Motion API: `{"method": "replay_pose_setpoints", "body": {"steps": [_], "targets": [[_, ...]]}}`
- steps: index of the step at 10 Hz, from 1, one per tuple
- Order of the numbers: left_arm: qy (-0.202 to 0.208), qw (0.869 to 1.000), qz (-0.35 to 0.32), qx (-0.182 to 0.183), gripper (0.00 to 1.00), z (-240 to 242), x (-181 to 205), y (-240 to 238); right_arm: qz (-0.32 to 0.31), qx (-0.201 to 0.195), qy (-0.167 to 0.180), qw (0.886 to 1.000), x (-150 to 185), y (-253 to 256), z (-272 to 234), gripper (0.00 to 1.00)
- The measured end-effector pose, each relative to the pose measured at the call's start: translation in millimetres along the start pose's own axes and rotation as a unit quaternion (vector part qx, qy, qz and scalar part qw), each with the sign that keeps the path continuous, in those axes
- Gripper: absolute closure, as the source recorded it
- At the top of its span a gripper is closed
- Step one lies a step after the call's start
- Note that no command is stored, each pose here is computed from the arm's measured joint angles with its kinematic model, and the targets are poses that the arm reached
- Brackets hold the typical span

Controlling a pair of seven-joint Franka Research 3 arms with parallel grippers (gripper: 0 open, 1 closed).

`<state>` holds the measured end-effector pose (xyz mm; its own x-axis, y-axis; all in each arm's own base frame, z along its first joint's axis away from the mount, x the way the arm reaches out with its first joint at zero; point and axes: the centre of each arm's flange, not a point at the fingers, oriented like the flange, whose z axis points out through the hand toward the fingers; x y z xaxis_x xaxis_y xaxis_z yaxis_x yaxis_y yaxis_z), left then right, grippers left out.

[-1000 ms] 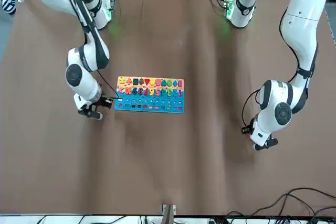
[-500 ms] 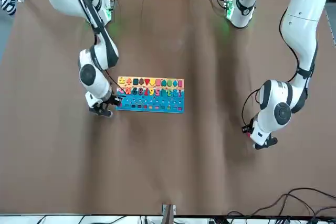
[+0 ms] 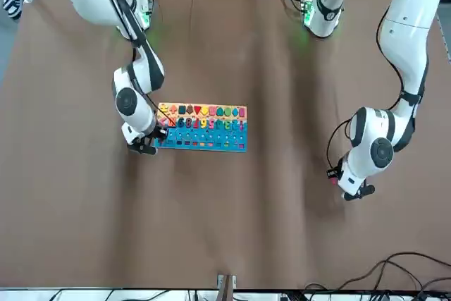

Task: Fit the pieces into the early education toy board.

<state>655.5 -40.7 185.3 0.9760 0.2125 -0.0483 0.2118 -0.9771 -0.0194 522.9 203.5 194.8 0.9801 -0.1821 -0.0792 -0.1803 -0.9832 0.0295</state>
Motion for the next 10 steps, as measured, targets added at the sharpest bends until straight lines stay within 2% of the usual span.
{"method": "replay_pose_setpoints", "body": {"steps": [2, 6, 8, 10], "targets": [[0.002, 1.000, 0.001, -0.001, 0.87, -1.1, 0.7, 0.5, -0.004, -0.004, -0.006, 1.000, -7.0, -1.4, 5.0, 0.65], [0.018, 0.999, 0.031, -0.003, 0.87, -30.0, -4.4, 12.1, -0.006, -0.006, -0.009, 1.000, -9.2, -1.9, 5.6, 0.65], [0.012, 0.997, 0.069, -0.006, 0.87, -45.2, -40.4, 50.8, -0.007, -0.012, -0.019, 1.000, -12.5, -1.6, 7.6, 0.65], [0.005, 0.995, 0.104, -0.003, 0.87, -52.5, -99.3, 122.5, -0.009, -0.013, -0.021, 1.000, -14.4, -3.5, 8.0, 0.65]]}}
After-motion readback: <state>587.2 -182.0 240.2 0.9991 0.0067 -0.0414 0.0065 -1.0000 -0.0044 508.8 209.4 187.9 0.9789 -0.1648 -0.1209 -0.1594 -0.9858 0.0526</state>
